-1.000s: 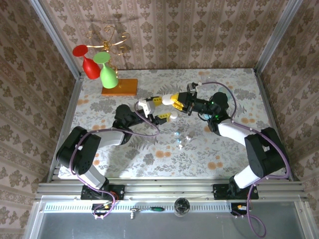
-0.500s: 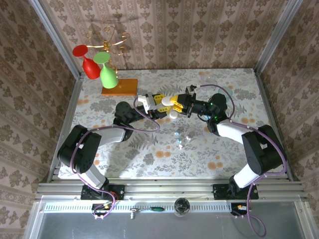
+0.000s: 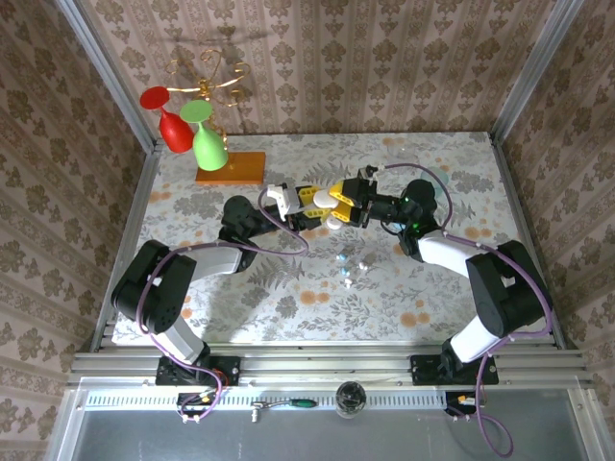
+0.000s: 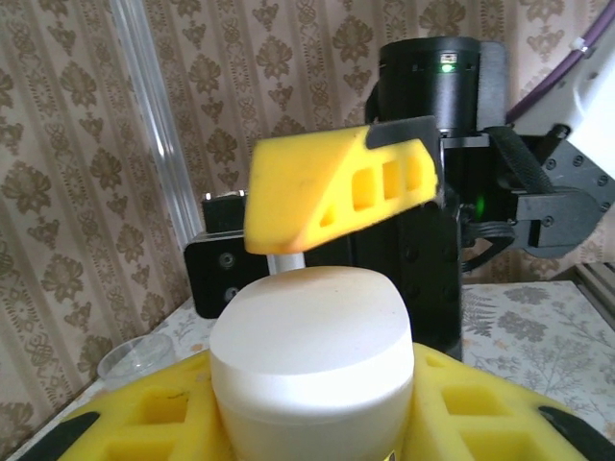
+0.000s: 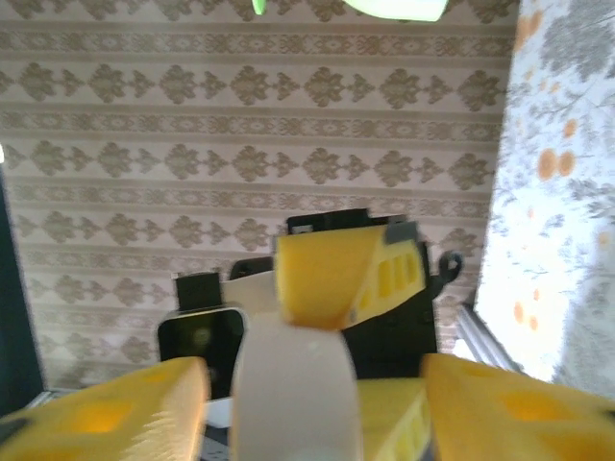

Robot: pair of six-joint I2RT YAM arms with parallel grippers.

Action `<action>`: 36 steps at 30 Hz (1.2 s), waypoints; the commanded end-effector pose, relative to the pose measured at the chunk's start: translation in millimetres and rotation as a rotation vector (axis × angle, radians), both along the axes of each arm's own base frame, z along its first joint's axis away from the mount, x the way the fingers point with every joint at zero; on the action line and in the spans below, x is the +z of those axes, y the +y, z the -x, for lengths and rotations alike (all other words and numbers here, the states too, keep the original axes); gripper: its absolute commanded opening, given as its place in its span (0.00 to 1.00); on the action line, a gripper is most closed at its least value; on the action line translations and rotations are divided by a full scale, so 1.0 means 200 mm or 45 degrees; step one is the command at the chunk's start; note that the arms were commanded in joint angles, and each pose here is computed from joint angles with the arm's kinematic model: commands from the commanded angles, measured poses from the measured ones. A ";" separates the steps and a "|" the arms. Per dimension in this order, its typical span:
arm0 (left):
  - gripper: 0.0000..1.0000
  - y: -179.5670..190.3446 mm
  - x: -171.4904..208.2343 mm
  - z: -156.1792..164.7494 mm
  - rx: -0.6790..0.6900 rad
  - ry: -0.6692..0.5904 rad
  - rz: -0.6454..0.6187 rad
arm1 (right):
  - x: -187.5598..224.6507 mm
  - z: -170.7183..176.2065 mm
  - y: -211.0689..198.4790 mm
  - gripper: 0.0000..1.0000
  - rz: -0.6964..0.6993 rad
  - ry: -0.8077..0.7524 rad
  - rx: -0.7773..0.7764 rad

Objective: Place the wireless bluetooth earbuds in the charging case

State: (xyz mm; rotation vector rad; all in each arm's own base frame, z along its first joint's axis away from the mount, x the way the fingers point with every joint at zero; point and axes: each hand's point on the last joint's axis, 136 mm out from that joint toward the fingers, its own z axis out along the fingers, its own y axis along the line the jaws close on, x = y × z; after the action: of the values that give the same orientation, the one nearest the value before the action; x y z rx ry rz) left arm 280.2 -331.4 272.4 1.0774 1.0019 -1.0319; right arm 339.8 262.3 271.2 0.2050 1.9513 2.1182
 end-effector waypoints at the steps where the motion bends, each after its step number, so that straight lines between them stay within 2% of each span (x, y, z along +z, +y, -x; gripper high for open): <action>1: 0.31 0.01 0.00 0.04 -0.067 -0.010 -0.002 | 0.04 0.01 -0.04 0.74 0.120 -0.112 -0.053; 4: 0.31 0.03 -0.04 0.07 -0.115 0.057 -0.024 | -0.03 0.02 -0.09 0.82 0.397 -0.172 -0.124; 7: 0.30 0.04 -0.07 0.11 -0.165 0.132 -0.039 | -0.02 0.06 -0.17 0.88 0.666 -0.394 -0.173; 11: 0.30 0.04 -0.12 0.16 -0.243 0.243 -0.066 | 0.02 0.16 -0.18 0.91 0.918 -0.739 -0.095; 14: 0.30 0.05 -0.14 0.19 -0.267 0.271 -0.077 | 0.01 0.23 -0.16 0.94 1.185 -0.947 -0.017; 17: 0.30 0.05 -0.13 0.23 -0.289 0.271 -0.079 | 0.00 0.27 -0.12 0.95 1.345 -1.116 0.042; 24: 0.30 0.04 -0.11 0.27 -0.325 0.277 -0.077 | -0.04 0.27 -0.06 0.98 1.432 -1.212 0.094; 36: 0.29 0.04 -0.07 0.31 -0.339 0.261 -0.068 | -0.04 0.18 -0.12 0.96 1.532 -1.185 -0.058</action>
State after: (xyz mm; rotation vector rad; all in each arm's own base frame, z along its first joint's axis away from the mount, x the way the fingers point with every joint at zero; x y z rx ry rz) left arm 231.8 -324.9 243.7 1.1593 1.1399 -1.3513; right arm 294.8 244.5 256.9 -0.8126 2.0900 0.5491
